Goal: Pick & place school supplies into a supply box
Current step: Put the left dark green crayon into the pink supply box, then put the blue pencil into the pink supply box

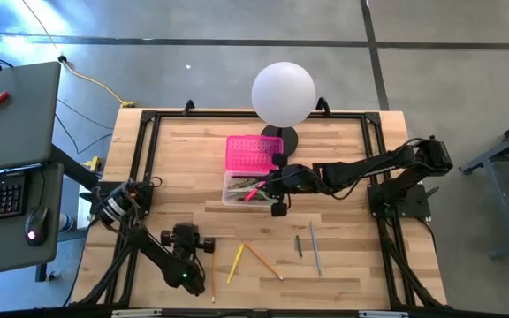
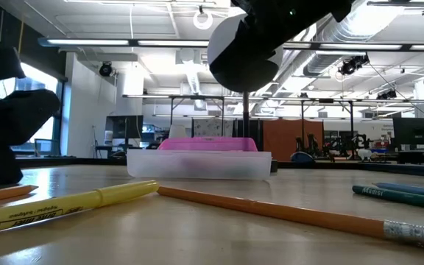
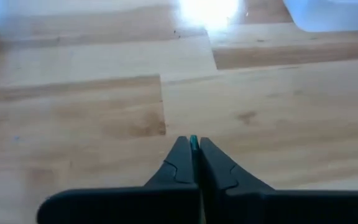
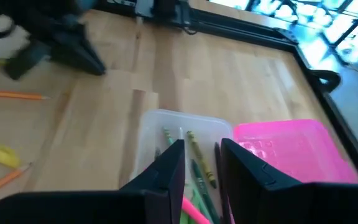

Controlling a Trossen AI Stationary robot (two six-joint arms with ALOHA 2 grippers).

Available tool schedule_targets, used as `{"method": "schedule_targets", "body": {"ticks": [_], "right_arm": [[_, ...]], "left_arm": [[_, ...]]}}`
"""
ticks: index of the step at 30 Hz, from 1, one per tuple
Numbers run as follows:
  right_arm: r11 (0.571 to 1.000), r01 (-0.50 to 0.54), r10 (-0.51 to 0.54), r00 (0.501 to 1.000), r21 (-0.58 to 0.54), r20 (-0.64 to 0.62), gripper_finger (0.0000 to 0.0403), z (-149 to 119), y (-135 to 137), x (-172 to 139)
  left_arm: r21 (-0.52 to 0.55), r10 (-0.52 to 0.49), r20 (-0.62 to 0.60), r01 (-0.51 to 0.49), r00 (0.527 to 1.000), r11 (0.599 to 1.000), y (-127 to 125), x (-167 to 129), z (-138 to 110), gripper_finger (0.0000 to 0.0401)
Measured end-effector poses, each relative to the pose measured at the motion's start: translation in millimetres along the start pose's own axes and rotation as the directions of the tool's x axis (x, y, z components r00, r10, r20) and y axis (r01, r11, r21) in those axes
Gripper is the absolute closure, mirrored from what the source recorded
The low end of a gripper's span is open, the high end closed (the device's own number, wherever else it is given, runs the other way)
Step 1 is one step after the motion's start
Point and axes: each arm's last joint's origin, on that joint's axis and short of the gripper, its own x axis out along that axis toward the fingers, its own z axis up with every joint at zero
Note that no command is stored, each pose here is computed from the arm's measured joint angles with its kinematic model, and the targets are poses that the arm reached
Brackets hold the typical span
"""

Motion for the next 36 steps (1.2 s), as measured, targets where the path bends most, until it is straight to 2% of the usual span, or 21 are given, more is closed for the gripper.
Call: {"method": "schedule_targets", "body": {"ticks": [4,7,11,15,21,24,29,31,33,36], "right_arm": [[0.996,-0.094,0.094,0.996,-0.008,0.008,0.0320,1,10,-2],[0.987,-0.161,0.161,0.987,-0.013,0.002,0.0320,1,24,-5],[0.954,-0.298,0.295,0.954,-0.046,-0.053,0.0320,-4,51,-13],[0.901,-0.427,0.415,0.901,-0.082,-0.126,0.0320,-10,83,-27],[0.851,-0.504,0.473,0.858,-0.150,-0.200,0.0320,-18,121,-48],[0.837,-0.515,0.478,0.853,-0.186,-0.209,0.0320,-20,133,-55],[0.882,-0.428,0.393,0.899,-0.196,-0.196,0.0320,-21,138,-59],[0.897,-0.406,0.372,0.907,-0.173,-0.197,0.0320,-21,137,-59],[0.905,-0.400,0.367,0.906,-0.142,-0.210,0.0320,-22,137,-59],[0.913,-0.394,0.355,0.896,-0.108,-0.268,0.0320,-28,136,-60]], "left_arm": [[-0.026,-0.049,0.044,0.051,0.998,0.998,-10,1,11,0.0373],[-0.036,-0.134,0.103,0.139,0.986,0.990,-22,-6,24,0.0387],[-0.027,-0.209,0.157,0.216,0.965,0.976,-41,-14,50,0.0389],[0.054,-0.244,0.162,0.238,0.956,0.970,-64,-28,87,0.0379],[0.268,-0.237,0.095,0.204,0.967,0.941,-102,-40,156,0.0386],[0.380,-0.232,-0.016,0.220,0.973,0.898,-124,-28,186,0.0386],[0.507,-0.309,-0.090,0.311,0.947,0.804,-156,16,222,0.0388],[0.516,-0.293,-0.127,0.315,0.948,0.797,-158,36,236,0.0390],[0.490,-0.281,-0.158,0.322,0.947,0.810,-157,53,250,0.0390],[0.490,-0.204,-0.202,0.279,0.958,0.826,-148,71,257,0.0381]]}}
